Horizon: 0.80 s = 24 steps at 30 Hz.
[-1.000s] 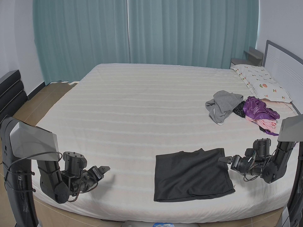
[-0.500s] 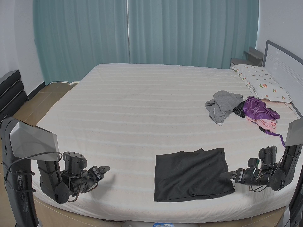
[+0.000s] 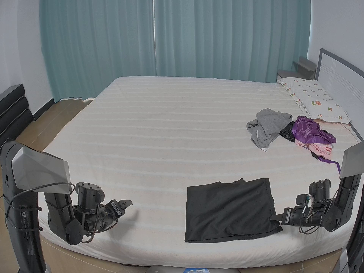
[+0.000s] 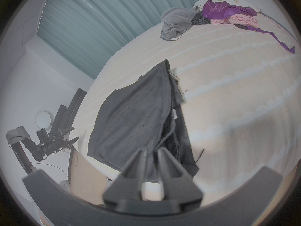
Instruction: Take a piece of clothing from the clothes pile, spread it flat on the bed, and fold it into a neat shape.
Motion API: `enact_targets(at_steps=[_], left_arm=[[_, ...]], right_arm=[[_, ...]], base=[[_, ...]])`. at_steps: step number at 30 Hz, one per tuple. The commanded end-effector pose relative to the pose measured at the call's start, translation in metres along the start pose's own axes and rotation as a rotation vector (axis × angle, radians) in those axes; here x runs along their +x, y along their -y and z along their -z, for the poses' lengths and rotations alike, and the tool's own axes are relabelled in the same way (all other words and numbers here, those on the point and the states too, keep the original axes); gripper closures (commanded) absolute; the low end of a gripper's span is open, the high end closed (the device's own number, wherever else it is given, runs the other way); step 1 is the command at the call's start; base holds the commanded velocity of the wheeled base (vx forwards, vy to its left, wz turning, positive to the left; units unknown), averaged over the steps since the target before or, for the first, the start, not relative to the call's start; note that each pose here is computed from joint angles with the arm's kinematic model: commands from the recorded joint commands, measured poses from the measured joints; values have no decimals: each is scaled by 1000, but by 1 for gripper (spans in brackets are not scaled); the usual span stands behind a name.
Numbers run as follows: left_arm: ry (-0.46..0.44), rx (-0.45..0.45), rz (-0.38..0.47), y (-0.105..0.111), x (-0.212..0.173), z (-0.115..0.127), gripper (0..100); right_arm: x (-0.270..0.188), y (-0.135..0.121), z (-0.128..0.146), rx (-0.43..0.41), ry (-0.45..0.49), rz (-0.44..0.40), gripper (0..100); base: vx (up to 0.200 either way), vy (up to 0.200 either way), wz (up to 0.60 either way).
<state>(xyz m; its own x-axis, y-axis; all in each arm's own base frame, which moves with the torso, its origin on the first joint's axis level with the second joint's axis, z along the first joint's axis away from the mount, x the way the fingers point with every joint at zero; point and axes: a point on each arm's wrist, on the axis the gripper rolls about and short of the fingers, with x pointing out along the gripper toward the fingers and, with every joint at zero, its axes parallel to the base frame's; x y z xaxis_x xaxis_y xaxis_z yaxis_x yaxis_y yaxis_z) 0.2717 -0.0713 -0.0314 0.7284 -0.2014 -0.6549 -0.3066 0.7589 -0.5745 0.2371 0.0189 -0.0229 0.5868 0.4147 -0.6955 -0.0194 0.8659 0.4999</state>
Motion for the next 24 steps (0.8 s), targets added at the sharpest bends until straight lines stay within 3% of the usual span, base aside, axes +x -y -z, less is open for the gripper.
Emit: enact_targets(at_steps=[1,8,24], left_arm=[[-1,0,0,0,0,0,0],[-1,0,0,0,0,0,0],[-1,-1,0,0,0,0,0]], right_arm=[[-2,3,1,-2,0,13,100],[-14,4,0,-44,30,31,100],[-21,18,5,-113,-7,80,100]], base=[[0,0,0],[0,0,0],[0,0,0]])
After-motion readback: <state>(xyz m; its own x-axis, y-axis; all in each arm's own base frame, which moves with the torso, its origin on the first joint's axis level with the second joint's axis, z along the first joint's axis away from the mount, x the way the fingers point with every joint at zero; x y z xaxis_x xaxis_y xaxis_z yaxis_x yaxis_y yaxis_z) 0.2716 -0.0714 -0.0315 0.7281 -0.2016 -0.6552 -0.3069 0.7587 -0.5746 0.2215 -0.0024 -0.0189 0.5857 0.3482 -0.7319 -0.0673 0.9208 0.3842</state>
